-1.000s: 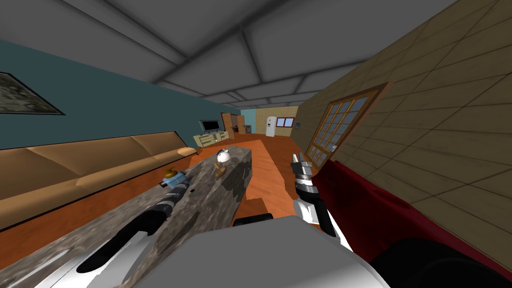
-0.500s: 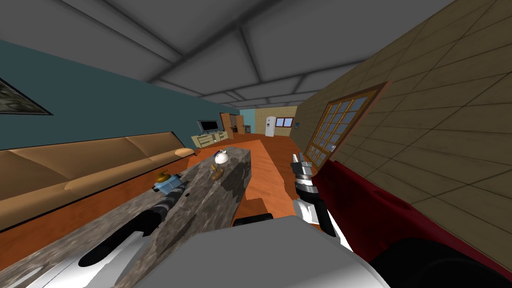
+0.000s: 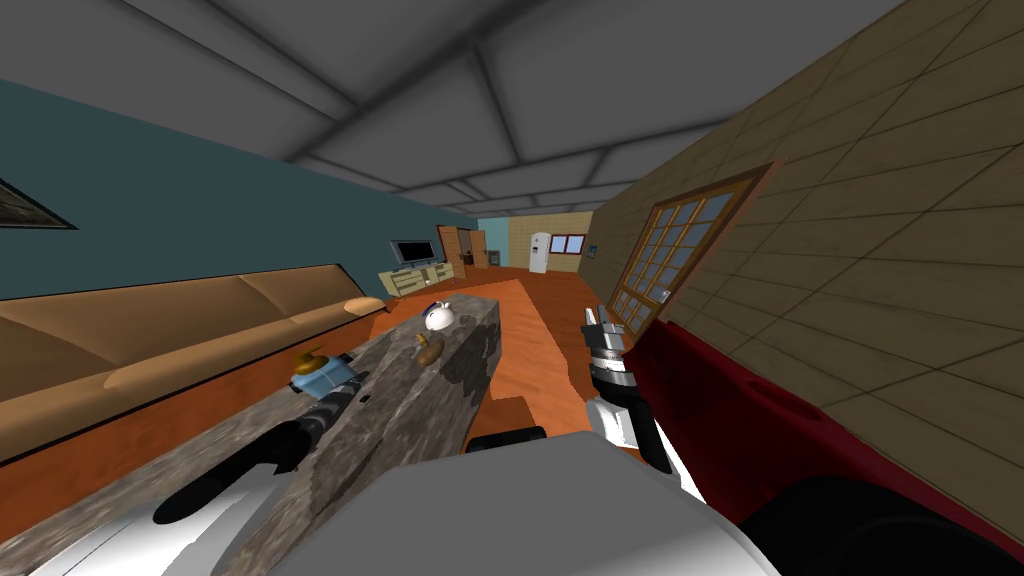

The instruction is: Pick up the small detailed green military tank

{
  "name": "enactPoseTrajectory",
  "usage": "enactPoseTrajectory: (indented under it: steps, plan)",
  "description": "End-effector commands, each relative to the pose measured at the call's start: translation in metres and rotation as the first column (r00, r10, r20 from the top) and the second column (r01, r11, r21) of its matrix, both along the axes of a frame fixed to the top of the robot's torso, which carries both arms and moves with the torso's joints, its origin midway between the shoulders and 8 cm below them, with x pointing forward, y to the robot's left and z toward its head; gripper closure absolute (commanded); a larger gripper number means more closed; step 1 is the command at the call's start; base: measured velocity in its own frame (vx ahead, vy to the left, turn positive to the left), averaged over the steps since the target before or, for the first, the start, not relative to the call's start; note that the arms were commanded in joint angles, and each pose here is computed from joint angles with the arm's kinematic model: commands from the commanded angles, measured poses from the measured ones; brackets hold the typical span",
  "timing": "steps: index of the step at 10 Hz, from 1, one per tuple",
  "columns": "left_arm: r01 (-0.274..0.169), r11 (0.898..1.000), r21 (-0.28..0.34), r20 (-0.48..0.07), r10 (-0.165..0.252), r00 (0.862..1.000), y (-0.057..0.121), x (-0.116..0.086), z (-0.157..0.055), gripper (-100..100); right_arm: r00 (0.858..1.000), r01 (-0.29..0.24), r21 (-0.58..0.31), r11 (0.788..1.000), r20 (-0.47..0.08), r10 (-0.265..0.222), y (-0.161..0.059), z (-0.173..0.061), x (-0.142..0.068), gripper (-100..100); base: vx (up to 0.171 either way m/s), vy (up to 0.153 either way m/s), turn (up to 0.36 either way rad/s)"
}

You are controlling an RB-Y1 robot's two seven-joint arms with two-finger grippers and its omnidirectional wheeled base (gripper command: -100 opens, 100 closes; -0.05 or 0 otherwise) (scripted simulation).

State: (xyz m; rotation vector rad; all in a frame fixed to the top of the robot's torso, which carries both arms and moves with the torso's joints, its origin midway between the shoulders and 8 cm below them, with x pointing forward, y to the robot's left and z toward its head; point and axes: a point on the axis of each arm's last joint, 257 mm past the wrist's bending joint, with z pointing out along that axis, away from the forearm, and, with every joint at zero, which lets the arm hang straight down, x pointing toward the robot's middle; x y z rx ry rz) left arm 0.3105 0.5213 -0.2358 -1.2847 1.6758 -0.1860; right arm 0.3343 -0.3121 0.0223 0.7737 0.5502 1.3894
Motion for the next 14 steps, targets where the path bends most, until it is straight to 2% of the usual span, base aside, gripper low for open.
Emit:
enactPoseTrajectory:
  steps: [1, 2, 3, 5, 6, 7, 8, 10, 11, 12, 14]
  plan:
    - [-0.027, 1.000, -0.001, -0.049, 0.026, 0.998, 0.009, -0.008, -0.009, -100, 1.000, 0.000, 0.000, 1.000, 0.000, 0.000, 0.000, 0.000, 0.000, 0, 0.046, -0.016, -0.032]
    - [-0.031, 1.000, -0.002, -0.056, 0.030, 0.998, 0.010, -0.009, -0.011, -100, 1.000, 0.000, 0.000, 1.000, 0.000, 0.000, 0.000, 0.000, 0.000, 0, 0.025, -0.008, 0.000]
    - [-0.054, 0.999, 0.002, -0.105, 0.054, 0.993, 0.022, -0.018, -0.017, -100, 1.000, 0.000, 0.000, 1.000, 0.000, 0.000, 0.000, 0.000, 0.000, 0, 0.046, -0.009, -0.076]
    - [-0.068, 0.998, 0.000, -0.127, 0.067, 0.990, 0.024, -0.023, -0.022, -100, 1.000, 0.000, 0.000, 1.000, 0.000, 0.000, 0.000, 0.000, 0.000, 0, 0.035, -0.006, -0.006]
    - [-0.089, 0.996, 0.003, -0.171, 0.089, 0.981, 0.035, -0.032, -0.027, -100, 1.000, 0.000, 0.000, 1.000, 0.000, 0.000, 0.000, 0.000, 0.000, 0, 0.041, -0.008, -0.070]
    - [-0.101, 0.995, 0.002, -0.191, 0.100, 0.976, 0.036, -0.037, -0.031, -100, 1.000, 0.000, 0.000, 1.000, 0.000, 0.000, 0.000, 0.000, 0.000, 0, 0.045, -0.009, -0.038]
    - [-0.120, 0.993, 0.004, -0.230, 0.117, 0.966, 0.046, -0.045, -0.035, -100, 1.000, 0.000, 0.000, 1.000, 0.000, 0.000, 0.000, 0.000, 0.000, 0, 0.057, -0.006, -0.063]
    - [-0.139, 0.990, 0.003, -0.263, 0.135, 0.955, 0.048, -0.053, -0.041, -100, 1.000, 0.000, 0.000, 1.000, 0.000, 0.000, 0.000, 0.000, 0.000, 0, 0.037, -0.001, -0.020]
    - [-0.161, 0.987, 0.003, -0.306, 0.154, 0.940, 0.057, -0.063, -0.046, -100, 1.000, 0.000, 0.000, 1.000, 0.000, 0.000, 0.000, 0.000, 0.000, 0, 0.040, 0.000, -0.062]
    - [-0.173, 0.985, 0.003, -0.326, 0.165, 0.931, 0.057, -0.069, -0.049, -100, 1.000, 0.000, 0.000, 1.000, 0.000, 0.000, 0.000, 0.000, 0.000, 0, 0.040, 0.000, -0.050]
    - [-0.203, 0.979, 0.001, -0.382, 0.188, 0.905, 0.066, -0.083, -0.056, -100, 1.000, 0.000, 0.000, 1.000, 0.000, 0.000, 0.000, 0.000, 0.000, 0, 0.049, -0.007, -0.060]
